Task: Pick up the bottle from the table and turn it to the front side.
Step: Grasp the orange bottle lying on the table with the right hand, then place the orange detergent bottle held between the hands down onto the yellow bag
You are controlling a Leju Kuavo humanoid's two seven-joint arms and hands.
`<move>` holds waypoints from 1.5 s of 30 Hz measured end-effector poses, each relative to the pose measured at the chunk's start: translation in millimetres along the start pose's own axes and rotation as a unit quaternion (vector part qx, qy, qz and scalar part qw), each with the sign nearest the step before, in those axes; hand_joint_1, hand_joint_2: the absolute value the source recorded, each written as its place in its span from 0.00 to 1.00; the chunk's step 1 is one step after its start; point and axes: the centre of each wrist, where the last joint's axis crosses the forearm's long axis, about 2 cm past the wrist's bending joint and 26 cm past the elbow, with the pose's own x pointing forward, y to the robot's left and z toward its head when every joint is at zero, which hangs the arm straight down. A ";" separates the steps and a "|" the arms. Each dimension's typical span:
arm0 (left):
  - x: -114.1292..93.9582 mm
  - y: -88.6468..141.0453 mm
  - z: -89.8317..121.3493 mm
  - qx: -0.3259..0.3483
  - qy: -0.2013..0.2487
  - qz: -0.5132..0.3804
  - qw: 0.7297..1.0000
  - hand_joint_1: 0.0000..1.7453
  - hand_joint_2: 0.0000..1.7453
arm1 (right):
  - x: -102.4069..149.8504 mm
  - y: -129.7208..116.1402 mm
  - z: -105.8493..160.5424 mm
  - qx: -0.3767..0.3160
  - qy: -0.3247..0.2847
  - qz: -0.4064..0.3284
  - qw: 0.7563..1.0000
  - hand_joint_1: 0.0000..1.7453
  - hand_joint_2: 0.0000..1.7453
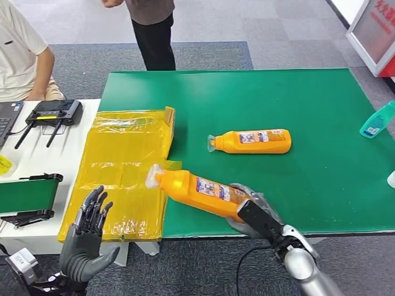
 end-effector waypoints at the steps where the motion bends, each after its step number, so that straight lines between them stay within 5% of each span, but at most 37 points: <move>1: 0.5 0.0 -0.4 0.000 -0.002 0.001 1.000 0.00 1.00 | 3.2 2.7 -0.2 -0.005 -0.006 -0.016 1.000 1.00 1.00; 18: 7.3 -9.7 -10.1 0.001 -0.018 0.022 1.000 0.00 1.00 | 54.1 35.8 -10.3 -0.047 -0.082 -0.135 0.986 1.00 1.00; 45: 7.8 -26.9 -33.3 -0.069 -0.020 0.003 0.997 0.00 1.00 | 80.5 89.1 -1.8 0.051 -0.148 -0.216 0.964 1.00 1.00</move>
